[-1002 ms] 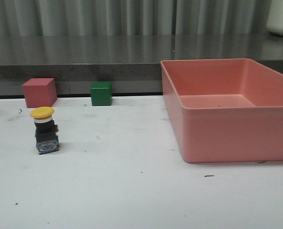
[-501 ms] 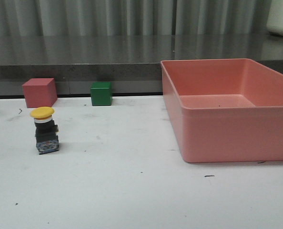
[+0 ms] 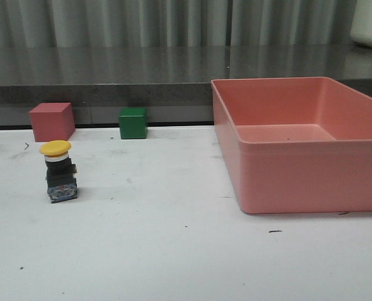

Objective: Place and stand button with both arms

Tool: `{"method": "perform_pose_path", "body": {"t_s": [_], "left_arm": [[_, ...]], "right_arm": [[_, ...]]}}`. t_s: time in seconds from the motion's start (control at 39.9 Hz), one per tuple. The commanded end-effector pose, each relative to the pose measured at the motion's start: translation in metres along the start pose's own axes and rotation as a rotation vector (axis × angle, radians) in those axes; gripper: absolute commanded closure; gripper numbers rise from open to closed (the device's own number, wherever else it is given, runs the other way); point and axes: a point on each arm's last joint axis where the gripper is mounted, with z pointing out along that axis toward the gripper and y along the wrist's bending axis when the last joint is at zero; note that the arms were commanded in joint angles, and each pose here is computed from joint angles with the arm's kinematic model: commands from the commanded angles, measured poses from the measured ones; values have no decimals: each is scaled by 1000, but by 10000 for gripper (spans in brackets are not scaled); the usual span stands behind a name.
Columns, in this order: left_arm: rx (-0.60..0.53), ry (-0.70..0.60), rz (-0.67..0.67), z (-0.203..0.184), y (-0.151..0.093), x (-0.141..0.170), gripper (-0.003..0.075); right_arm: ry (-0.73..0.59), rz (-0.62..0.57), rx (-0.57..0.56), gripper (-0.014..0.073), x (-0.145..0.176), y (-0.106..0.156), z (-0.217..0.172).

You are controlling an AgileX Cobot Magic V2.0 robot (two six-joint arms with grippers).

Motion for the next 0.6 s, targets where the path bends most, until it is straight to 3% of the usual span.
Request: {"method": "perform_pose_path", "body": {"t_s": [0.0, 0.58], "left_arm": [[15, -86, -7, -2, -2, -14, 740], [88, -110, 3, 19, -7, 15, 740]], "right_arm": [[-97, -22, -12, 665, -15, 2, -3], [-97, -22, -12, 665, -15, 2, -3]]}}
